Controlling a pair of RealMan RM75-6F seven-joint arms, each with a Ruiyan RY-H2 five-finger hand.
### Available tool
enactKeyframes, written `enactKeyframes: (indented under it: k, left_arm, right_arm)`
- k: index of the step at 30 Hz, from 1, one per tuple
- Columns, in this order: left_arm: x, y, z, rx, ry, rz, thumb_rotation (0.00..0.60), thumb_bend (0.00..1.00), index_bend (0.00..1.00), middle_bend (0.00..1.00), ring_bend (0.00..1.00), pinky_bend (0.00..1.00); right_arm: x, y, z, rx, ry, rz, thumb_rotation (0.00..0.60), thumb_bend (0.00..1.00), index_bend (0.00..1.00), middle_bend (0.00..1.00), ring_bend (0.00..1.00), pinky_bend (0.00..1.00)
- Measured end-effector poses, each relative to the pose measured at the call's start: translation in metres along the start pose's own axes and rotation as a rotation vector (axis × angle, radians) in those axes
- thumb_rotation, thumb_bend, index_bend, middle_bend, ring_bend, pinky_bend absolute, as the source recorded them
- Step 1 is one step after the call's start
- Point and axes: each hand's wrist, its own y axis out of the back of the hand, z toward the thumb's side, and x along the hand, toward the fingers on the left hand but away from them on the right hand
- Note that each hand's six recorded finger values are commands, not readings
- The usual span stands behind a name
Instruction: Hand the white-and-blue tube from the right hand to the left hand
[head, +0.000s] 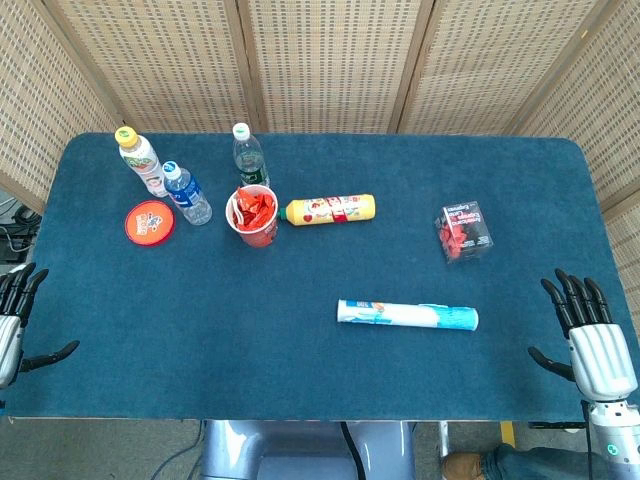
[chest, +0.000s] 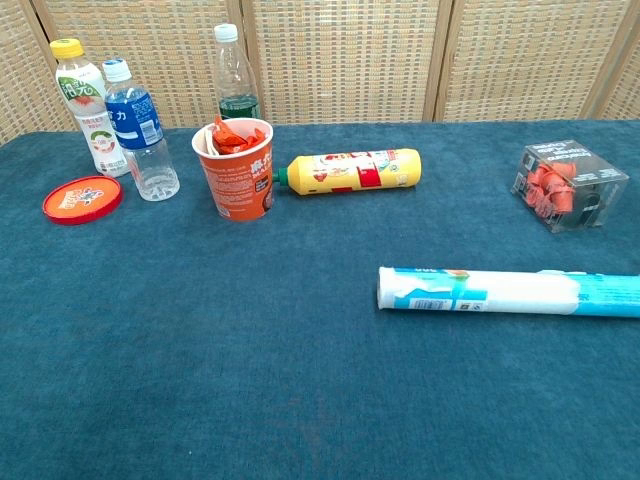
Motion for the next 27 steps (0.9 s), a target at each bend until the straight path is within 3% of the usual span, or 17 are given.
enactKeyframes:
  k: [13, 18, 23, 27]
  left_arm:
    - [0.005, 0.0, 0.002, -0.007, -0.01, -0.006, 0.6, 0.0, 0.0, 0.0, 0.0, 0.0]
    - [0.008, -0.005, 0.004, 0.003, -0.025, -0.021, 0.6, 0.0, 0.0, 0.0, 0.0, 0.0]
    - [0.01, -0.009, 0.007, 0.02, -0.028, -0.031, 0.6, 0.0, 0.0, 0.0, 0.0, 0.0]
    - [0.012, -0.012, 0.008, 0.027, -0.023, -0.041, 0.6, 0.0, 0.0, 0.0, 0.0, 0.0]
  right_arm:
    - [-0.006, -0.012, 0.005, -0.008, 0.024, 0.056, 0.6, 0.0, 0.0, 0.0, 0.0, 0.0]
    - [-0.025, -0.029, 0.025, 0.006, 0.091, 0.117, 0.6, 0.0, 0.0, 0.01, 0.0, 0.0]
    - [-0.047, -0.049, 0.057, 0.028, 0.173, 0.191, 0.6, 0.0, 0.15, 0.16, 0.11, 0.05]
    - [-0.064, -0.065, 0.084, 0.051, 0.204, 0.23, 0.6, 0.0, 0.22, 0.2, 0.15, 0.1]
